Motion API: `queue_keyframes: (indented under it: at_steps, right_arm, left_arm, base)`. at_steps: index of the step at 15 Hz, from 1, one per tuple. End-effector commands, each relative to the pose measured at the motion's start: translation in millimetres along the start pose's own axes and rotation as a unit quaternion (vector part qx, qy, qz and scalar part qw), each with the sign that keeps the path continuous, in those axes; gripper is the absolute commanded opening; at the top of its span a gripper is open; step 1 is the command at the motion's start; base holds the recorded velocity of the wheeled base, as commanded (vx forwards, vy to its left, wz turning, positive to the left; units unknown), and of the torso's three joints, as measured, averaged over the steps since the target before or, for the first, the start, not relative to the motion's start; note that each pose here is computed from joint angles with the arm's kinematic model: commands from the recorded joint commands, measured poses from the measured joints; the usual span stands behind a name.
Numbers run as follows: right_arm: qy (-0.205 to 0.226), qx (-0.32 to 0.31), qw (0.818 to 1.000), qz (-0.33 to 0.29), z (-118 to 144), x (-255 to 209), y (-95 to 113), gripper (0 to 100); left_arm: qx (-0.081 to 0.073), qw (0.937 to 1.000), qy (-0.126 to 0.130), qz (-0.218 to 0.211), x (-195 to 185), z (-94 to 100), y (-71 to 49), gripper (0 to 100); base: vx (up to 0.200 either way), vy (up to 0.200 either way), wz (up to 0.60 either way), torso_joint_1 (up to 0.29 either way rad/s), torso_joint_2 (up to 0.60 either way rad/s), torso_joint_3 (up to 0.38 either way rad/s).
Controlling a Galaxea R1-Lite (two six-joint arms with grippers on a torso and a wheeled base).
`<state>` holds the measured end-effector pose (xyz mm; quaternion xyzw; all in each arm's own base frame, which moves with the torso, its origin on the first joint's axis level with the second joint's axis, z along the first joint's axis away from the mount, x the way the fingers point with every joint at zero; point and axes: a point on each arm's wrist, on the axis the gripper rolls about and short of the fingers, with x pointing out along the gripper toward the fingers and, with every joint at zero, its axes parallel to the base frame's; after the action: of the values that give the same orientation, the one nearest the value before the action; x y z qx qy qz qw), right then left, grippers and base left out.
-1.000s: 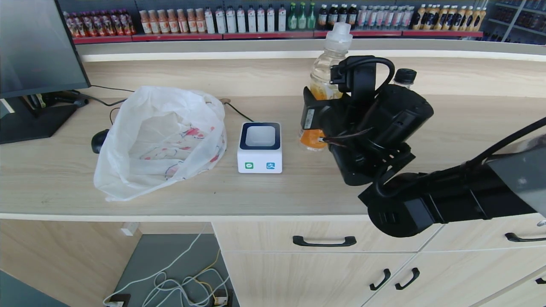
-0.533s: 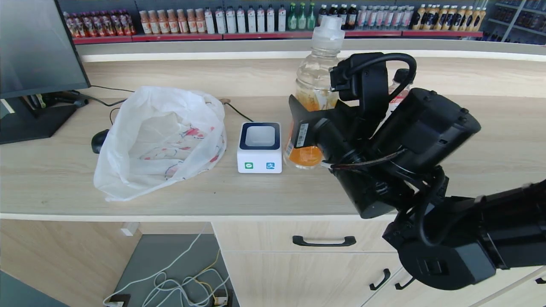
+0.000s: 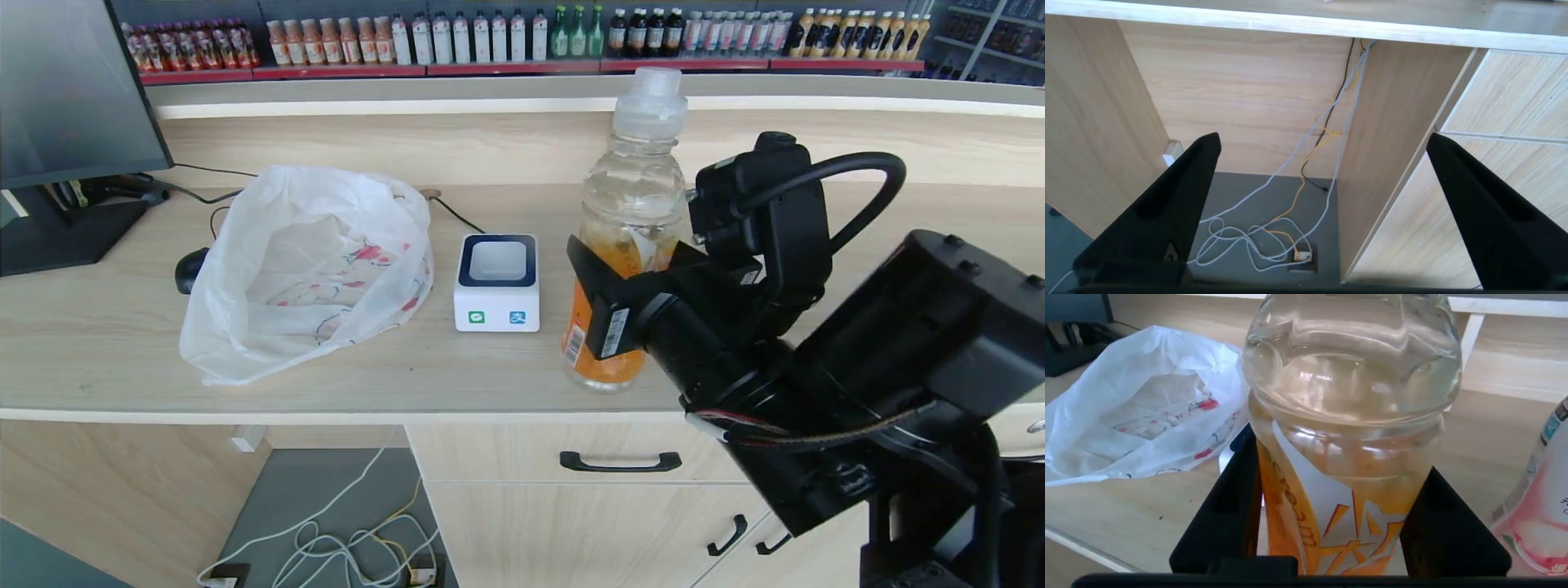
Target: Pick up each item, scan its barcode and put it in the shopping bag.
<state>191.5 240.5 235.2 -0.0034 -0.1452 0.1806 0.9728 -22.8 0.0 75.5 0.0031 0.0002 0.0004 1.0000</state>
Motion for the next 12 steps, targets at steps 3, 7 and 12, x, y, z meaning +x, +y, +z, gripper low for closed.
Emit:
queue_keyframes:
  at_steps: [3, 7, 12]
  right_arm:
    - [0.007, -0.004, 1.000, 0.005, 10, -45, -29, 0]
    - [0.014, 0.001, 1.000, 0.011, 9, -63, -40, 0]
    - [-0.013, 0.040, 0.999, 0.023, 25, -58, -47, 0]
  left_arm:
    - [0.000, 1.0000, 0.000, 0.000, 0, 0.0, 0.0, 100]
    - [0.000, 1.0000, 0.000, 0.000, 0, 0.0, 0.0, 100]
    - [0.000, 1.0000, 0.000, 0.000, 0, 0.0, 0.0, 100]
  base:
    - [0.000, 0.000, 0.00, 0.000, 0.00, 0.000]
    - [0.000, 0.000, 0.00, 0.000, 0.00, 0.000]
    - [0.000, 0.000, 0.00, 0.000, 0.00, 0.000]
